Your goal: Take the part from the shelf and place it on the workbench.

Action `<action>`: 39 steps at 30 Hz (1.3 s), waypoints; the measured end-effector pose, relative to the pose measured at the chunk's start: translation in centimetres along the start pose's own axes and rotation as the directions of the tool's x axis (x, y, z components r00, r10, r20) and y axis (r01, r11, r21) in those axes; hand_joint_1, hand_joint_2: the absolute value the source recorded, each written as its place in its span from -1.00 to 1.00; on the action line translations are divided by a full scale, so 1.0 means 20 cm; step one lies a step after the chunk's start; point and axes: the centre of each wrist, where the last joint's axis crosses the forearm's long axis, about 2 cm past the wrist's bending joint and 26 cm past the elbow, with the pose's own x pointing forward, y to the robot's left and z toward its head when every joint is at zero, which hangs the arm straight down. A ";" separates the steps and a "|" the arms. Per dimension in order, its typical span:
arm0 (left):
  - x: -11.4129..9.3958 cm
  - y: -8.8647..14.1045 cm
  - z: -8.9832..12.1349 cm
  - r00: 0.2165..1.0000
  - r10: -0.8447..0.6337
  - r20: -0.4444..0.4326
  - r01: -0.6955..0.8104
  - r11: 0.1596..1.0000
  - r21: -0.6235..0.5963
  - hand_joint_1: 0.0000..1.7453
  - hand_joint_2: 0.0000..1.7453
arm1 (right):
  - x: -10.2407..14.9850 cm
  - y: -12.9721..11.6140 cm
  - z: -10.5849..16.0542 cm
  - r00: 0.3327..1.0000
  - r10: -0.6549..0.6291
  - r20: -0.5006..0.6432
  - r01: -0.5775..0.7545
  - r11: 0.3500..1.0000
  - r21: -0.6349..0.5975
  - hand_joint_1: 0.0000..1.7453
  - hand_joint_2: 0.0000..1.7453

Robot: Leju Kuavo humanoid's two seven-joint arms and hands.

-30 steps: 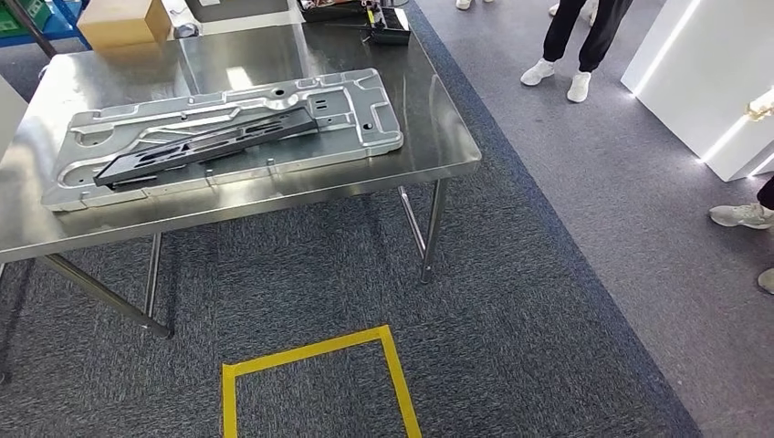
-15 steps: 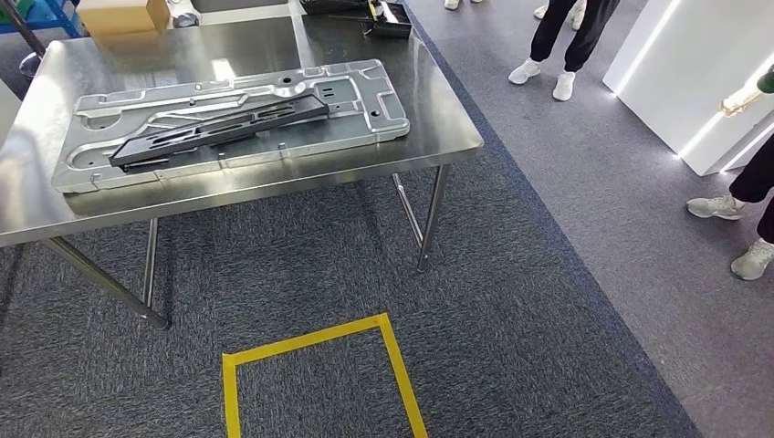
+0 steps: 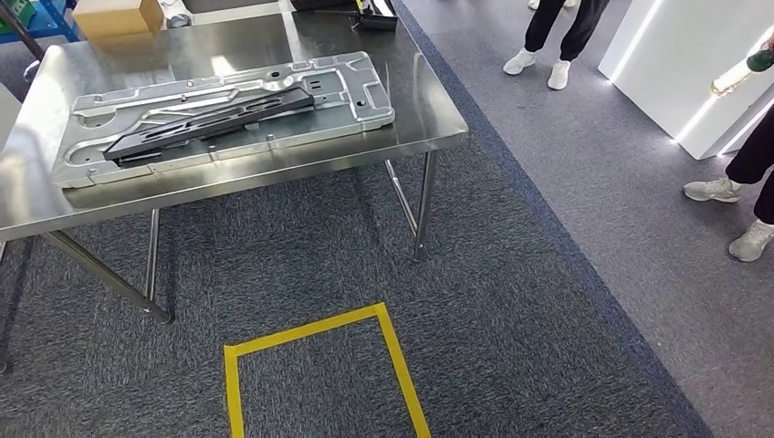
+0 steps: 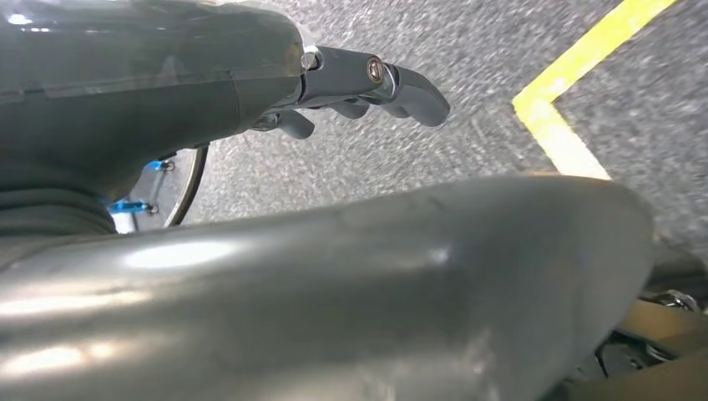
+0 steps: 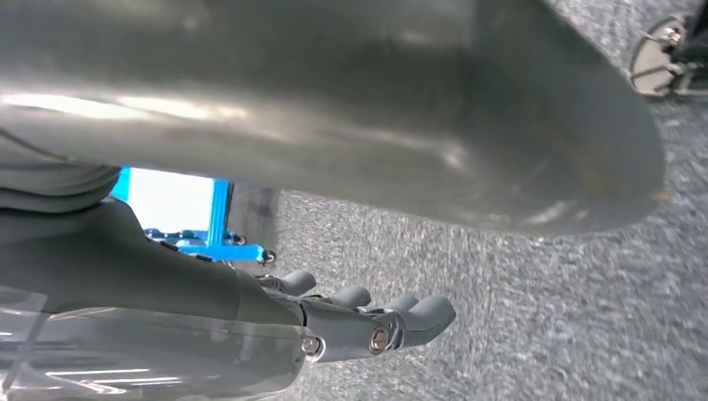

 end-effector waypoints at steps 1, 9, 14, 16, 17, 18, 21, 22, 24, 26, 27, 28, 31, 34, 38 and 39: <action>0.00 0.00 0.00 1.000 0.000 -0.001 0.000 1.000 0.000 -1.00 -1.00 | 0.00 0.00 0.00 1.000 0.008 0.002 -0.008 1.000 0.000 -1.00 -1.00; 0.02 0.01 0.00 1.000 -0.002 0.005 0.002 1.000 0.002 -1.00 -1.00 | 0.01 0.01 0.00 0.999 0.038 0.019 -0.038 0.999 -0.002 -1.00 -1.00; 0.03 0.01 0.00 1.000 -0.011 0.007 0.011 1.000 -0.001 -1.00 -1.00 | 0.00 0.01 0.00 0.999 0.037 0.022 -0.037 0.999 -0.002 -1.00 -1.00; 0.02 0.01 0.00 1.000 -0.013 0.007 0.013 1.000 -0.001 -1.00 -1.00 | 0.00 0.01 0.00 0.999 0.038 0.022 -0.038 0.999 -0.002 -1.00 -1.00; 0.03 0.02 0.00 1.000 -0.015 0.008 0.015 1.000 -0.001 -1.00 -1.00 | 0.00 0.01 0.00 0.999 0.038 0.023 -0.038 0.999 -0.002 -1.00 -1.00; 0.03 0.01 0.00 1.000 -0.016 0.009 0.016 1.000 -0.001 -1.00 -1.00 | 0.00 0.01 0.00 0.999 0.037 0.023 -0.037 0.999 -0.002 -1.00 -1.00; 0.04 0.01 0.00 1.000 -0.019 0.011 0.019 1.000 -0.003 -1.00 -1.00 | 0.00 0.00 0.00 0.999 0.036 0.023 -0.036 0.999 -0.004 -1.00 -1.00; 0.04 0.01 0.00 1.000 -0.020 0.011 0.020 1.000 -0.004 -1.00 -1.00 | 0.00 0.00 0.00 0.999 0.036 0.023 -0.036 0.999 -0.004 -1.00 -1.00; 0.03 0.01 0.00 1.000 -0.022 0.008 0.022 1.000 -0.006 -1.00 -1.00 | 0.01 0.01 0.00 0.999 0.035 0.026 -0.035 0.999 -0.002 -1.00 -1.00; 0.03 0.01 0.00 1.000 -0.025 0.007 0.025 1.000 -0.006 -1.00 -1.00 | 0.01 0.01 0.00 0.999 0.036 0.025 -0.036 0.999 0.000 -1.00 -1.00; 0.04 0.01 0.00 1.000 -0.026 0.008 0.026 1.000 -0.006 -1.00 -1.00 | 0.00 0.01 0.00 0.999 0.035 0.024 -0.035 0.999 0.000 -1.00 -1.00; 0.04 0.01 0.00 1.000 -0.028 0.009 0.028 1.000 -0.006 -1.00 -1.00 | 0.00 0.01 0.00 0.999 0.036 0.023 -0.036 0.999 0.000 -1.00 -1.00; 0.04 0.01 0.00 1.000 -0.029 0.008 0.029 1.000 -0.007 -1.00 -1.00 | 0.00 0.02 0.00 0.999 0.034 0.021 -0.034 0.999 -0.001 -1.00 -1.00; 0.04 0.02 0.00 1.000 -0.030 0.009 0.030 1.000 -0.005 -1.00 -1.00 | 0.01 0.01 0.01 0.999 0.024 0.024 -0.024 1.000 -0.013 -1.00 -1.00; 0.04 0.02 0.00 0.999 -0.030 0.009 0.031 1.000 -0.004 -1.00 -1.00 | 0.02 0.01 0.01 1.000 0.017 0.025 -0.016 1.000 -0.024 -1.00 -1.00; 0.03 0.02 0.00 1.000 -0.031 0.008 0.031 1.000 -0.004 -1.00 -1.00 | 0.02 0.01 0.01 1.000 0.016 0.024 -0.015 1.000 -0.023 -1.00 -1.00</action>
